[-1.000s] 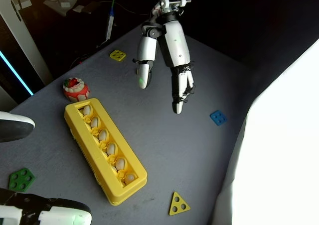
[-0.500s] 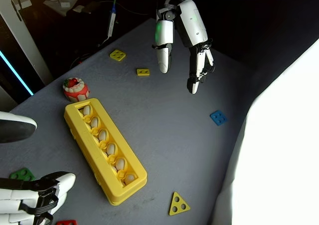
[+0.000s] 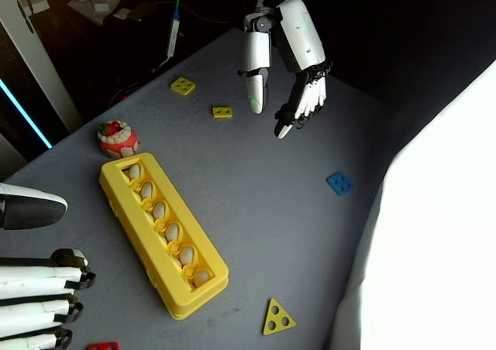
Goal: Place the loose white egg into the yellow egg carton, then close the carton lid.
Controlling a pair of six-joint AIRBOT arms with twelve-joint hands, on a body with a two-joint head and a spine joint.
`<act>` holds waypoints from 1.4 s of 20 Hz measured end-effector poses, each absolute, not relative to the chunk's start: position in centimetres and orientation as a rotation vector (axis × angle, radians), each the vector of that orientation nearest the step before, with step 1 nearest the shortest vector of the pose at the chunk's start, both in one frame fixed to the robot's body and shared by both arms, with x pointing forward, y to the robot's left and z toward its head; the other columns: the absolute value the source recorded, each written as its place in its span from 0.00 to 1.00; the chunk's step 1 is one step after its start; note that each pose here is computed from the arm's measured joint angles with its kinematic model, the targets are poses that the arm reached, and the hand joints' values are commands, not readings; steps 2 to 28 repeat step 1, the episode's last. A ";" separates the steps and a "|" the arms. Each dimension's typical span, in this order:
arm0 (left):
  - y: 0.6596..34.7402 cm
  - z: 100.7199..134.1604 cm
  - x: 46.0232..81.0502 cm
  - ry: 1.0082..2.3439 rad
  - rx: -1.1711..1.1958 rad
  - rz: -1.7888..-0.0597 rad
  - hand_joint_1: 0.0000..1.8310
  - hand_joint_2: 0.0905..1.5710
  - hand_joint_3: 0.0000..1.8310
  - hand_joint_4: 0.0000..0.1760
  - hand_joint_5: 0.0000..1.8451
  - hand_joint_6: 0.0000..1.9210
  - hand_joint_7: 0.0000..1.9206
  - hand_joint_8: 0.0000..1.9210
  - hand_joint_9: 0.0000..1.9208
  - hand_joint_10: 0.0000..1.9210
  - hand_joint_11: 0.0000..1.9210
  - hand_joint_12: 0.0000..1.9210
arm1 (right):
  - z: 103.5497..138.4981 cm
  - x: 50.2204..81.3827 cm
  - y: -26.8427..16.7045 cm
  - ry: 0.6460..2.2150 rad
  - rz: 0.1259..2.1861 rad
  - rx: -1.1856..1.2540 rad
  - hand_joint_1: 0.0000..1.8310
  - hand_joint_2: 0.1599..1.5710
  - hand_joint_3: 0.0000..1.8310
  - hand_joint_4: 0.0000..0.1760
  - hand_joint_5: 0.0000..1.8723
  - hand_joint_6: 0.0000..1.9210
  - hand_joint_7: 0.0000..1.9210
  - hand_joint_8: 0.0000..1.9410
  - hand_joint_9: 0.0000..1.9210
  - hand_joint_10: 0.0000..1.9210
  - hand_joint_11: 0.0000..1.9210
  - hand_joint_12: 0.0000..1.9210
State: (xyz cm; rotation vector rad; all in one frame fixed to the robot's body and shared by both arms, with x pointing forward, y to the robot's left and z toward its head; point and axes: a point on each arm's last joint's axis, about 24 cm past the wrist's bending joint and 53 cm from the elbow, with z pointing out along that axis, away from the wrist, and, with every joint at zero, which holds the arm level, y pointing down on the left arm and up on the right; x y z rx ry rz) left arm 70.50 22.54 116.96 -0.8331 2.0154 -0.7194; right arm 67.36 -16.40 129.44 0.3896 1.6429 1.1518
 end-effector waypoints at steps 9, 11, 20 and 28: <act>22.9 117.0 70.7 2.010 -0.830 -0.709 0.35 0.79 0.00 0.00 0.46 0.20 0.39 0.59 0.34 0.77 0.24 0.93 | 129.3 67.3 -16.3 1.647 1.138 0.371 0.34 0.73 0.00 0.00 0.43 0.61 0.51 0.56 0.44 0.73 0.33 0.97; 22.9 117.0 70.7 2.010 -0.830 -0.709 0.35 0.79 0.00 0.00 0.46 0.20 0.39 0.59 0.34 0.77 0.24 0.93 | 129.3 67.3 -16.3 1.647 1.138 0.371 0.34 0.73 0.00 0.00 0.43 0.61 0.51 0.56 0.44 0.73 0.33 0.97; 22.9 117.0 70.7 2.010 -0.830 -0.709 0.35 0.79 0.00 0.00 0.46 0.20 0.39 0.59 0.34 0.77 0.24 0.93 | 129.3 67.3 -16.3 1.647 1.138 0.371 0.34 0.73 0.00 0.00 0.43 0.61 0.51 0.56 0.44 0.73 0.33 0.97; 22.9 117.0 70.7 2.010 -0.830 -0.709 0.35 0.79 0.00 0.00 0.46 0.20 0.39 0.59 0.34 0.77 0.24 0.93 | 129.3 67.3 -16.3 1.647 1.138 0.371 0.34 0.73 0.00 0.00 0.43 0.61 0.51 0.56 0.44 0.73 0.33 0.97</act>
